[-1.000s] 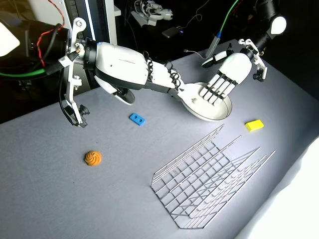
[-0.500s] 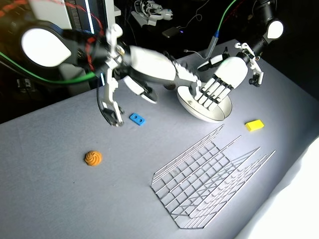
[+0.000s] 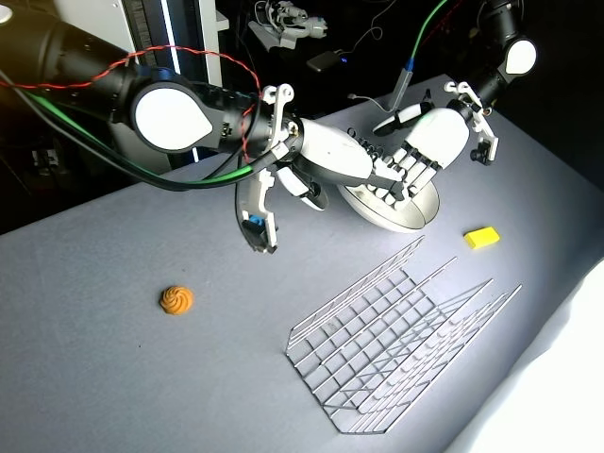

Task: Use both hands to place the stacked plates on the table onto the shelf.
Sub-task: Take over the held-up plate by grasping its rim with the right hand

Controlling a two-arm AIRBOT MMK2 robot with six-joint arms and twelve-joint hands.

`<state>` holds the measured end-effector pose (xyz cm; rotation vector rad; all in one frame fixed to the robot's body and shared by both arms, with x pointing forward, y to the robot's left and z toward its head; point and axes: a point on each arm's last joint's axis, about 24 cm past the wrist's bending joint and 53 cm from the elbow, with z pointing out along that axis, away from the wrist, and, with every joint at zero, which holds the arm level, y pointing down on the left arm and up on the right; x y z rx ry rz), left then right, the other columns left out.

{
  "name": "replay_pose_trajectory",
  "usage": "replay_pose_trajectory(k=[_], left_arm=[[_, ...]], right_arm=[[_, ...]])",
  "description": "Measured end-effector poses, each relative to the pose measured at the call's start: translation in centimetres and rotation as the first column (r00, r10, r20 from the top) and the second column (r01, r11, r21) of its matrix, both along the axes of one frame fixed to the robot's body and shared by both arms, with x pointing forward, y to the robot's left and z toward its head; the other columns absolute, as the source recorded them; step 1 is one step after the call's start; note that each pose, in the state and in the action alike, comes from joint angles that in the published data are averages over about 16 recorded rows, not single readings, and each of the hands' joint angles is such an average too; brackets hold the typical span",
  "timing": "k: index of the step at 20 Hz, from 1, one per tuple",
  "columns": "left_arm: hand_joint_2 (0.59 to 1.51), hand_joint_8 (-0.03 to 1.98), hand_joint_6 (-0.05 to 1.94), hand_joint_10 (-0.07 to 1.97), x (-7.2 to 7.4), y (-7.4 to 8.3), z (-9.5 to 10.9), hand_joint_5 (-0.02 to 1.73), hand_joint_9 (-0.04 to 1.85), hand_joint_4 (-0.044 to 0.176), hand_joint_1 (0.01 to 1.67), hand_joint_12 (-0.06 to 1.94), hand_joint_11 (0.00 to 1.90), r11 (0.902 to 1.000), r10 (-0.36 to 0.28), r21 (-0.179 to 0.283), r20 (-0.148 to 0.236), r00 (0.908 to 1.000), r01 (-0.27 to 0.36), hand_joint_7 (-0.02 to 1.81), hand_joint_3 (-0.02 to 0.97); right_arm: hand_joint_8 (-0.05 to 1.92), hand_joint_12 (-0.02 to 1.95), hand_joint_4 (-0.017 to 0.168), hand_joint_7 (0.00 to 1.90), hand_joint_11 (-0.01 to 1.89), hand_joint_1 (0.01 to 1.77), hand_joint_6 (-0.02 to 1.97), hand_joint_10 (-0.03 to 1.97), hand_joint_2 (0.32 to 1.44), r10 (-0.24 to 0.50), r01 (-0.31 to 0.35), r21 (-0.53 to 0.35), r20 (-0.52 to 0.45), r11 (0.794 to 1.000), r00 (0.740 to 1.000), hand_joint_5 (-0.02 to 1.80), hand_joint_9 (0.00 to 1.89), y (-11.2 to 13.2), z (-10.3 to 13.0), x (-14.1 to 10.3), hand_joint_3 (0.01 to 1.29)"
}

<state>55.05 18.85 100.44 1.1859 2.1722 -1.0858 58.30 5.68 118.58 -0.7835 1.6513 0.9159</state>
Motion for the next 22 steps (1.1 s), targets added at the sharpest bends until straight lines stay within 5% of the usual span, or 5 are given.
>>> replay_pose_trajectory(k=[4,14,22], left_arm=[[1.046,-0.02,-0.01,0.01,0.0,0.0,0.0,0.01,0.01,-0.004,0.02,0.0,0.02,1.0,0.001,0.0,-0.001,1.0,-0.001,-0.01,0.023],[1.056,-0.02,-0.01,0.0,0.1,0.0,-0.1,0.01,0.01,-0.004,0.02,0.0,0.02,1.0,0.002,-0.001,-0.001,1.0,-0.002,-0.01,0.022],[1.061,-0.02,-0.01,0.01,0.2,0.0,0.0,0.0,0.01,-0.006,0.02,0.0,0.02,1.0,0.005,-0.001,-0.001,1.0,-0.005,-0.01,0.022]], right_arm=[[0.02,0.57,0.003,0.13,0.01,1.24,0.03,0.01,1.14,0.014,-0.014,-0.019,-0.007,1.0,1.0,0.13,0.15,1.5,-0.9,0.2,0.02],[0.02,1.03,0.003,0.31,0.04,1.18,0.03,0.04,1.12,0.027,-0.027,-0.041,-0.013,0.999,1.0,0.31,0.33,4.4,-2.5,1.5,0.02],[0.06,1.24,-0.002,0.65,0.35,1.1,0.07,0.08,1.05,0.046,-0.046,-0.021,0.006,0.999,0.999,0.62,0.69,6.0,-2.3,1.7,0.02]])
